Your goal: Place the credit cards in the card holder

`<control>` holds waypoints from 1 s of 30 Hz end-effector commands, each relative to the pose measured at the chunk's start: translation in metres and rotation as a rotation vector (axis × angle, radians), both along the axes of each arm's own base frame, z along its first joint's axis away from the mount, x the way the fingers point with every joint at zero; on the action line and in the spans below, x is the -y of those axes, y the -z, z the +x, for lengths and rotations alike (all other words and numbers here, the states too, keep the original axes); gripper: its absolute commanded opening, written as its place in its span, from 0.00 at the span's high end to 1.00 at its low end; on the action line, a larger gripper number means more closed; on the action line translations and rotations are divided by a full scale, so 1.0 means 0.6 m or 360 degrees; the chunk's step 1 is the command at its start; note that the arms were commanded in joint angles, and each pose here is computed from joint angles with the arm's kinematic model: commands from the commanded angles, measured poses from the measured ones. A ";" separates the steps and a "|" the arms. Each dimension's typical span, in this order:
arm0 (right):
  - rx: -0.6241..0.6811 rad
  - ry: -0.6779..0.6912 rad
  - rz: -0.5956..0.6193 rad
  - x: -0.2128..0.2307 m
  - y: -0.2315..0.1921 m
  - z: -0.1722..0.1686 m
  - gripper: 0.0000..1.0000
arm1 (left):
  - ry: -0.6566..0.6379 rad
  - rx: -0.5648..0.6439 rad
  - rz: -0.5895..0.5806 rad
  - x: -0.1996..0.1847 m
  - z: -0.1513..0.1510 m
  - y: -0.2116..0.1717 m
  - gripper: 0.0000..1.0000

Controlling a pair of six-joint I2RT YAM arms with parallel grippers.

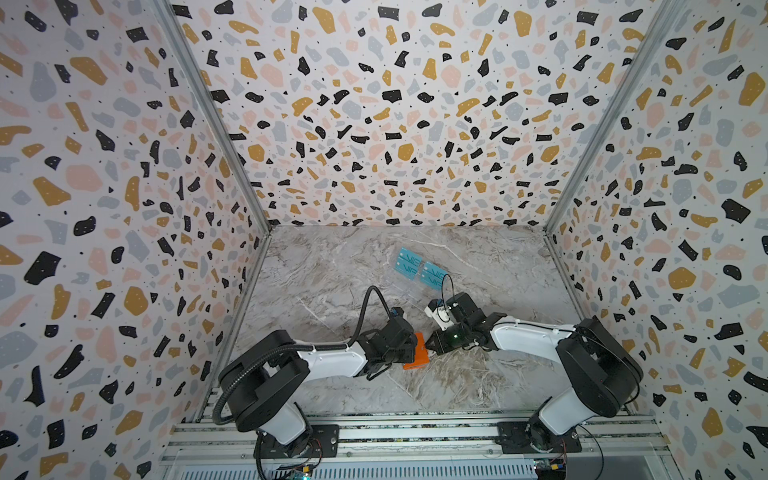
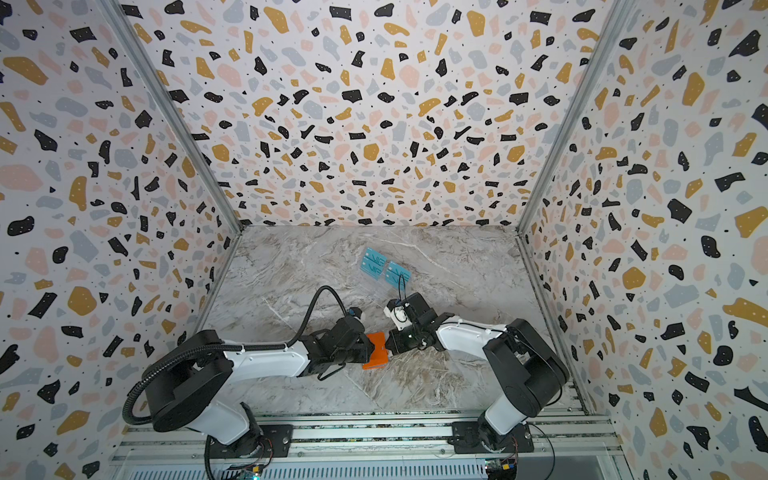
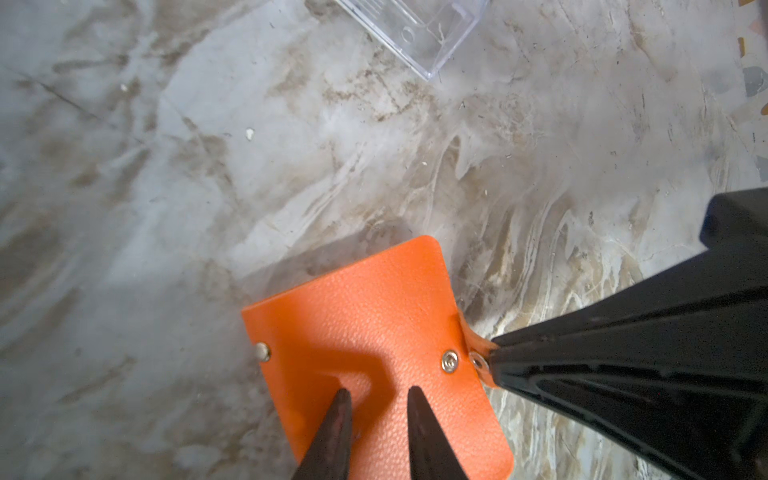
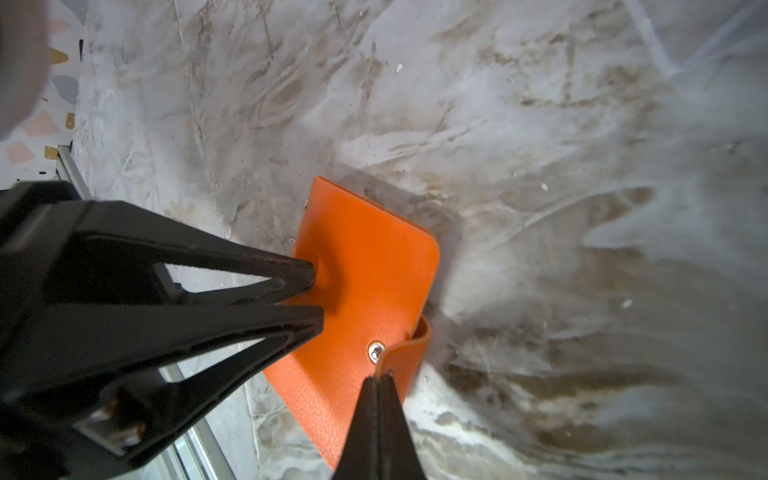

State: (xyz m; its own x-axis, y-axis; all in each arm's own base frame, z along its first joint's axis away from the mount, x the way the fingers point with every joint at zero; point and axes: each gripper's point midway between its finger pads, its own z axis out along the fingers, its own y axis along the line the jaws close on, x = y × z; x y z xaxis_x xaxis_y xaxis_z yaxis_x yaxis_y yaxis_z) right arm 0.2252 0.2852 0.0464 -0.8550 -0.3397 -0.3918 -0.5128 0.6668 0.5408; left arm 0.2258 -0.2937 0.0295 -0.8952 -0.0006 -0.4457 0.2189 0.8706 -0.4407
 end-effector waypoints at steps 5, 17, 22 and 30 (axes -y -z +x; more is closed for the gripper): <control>0.0033 -0.0042 0.0061 -0.019 -0.017 0.010 1.00 | 0.0112 -0.0364 0.0291 -0.060 -0.095 0.098 0.73; 0.0027 -0.0074 0.0049 -0.032 -0.008 0.009 1.00 | 0.0115 -0.0364 0.0285 -0.060 -0.095 0.097 0.73; 0.0021 -0.0076 0.0022 -0.035 -0.001 0.010 1.00 | 0.0115 -0.0368 0.0285 -0.061 -0.096 0.098 0.73; 0.0039 -0.0102 -0.0070 -0.037 0.011 0.006 1.00 | 0.0117 -0.0371 0.0277 -0.059 -0.097 0.098 0.74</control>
State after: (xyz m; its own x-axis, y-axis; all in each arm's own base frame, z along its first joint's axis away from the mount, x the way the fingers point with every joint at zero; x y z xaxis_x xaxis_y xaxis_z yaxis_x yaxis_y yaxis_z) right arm 0.2281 0.2956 0.0416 -0.8512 -0.3689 -0.3735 -0.5220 0.6698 0.5281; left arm 0.2258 -0.2938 0.0295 -0.8947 -0.0016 -0.4466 0.2193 0.8696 -0.4423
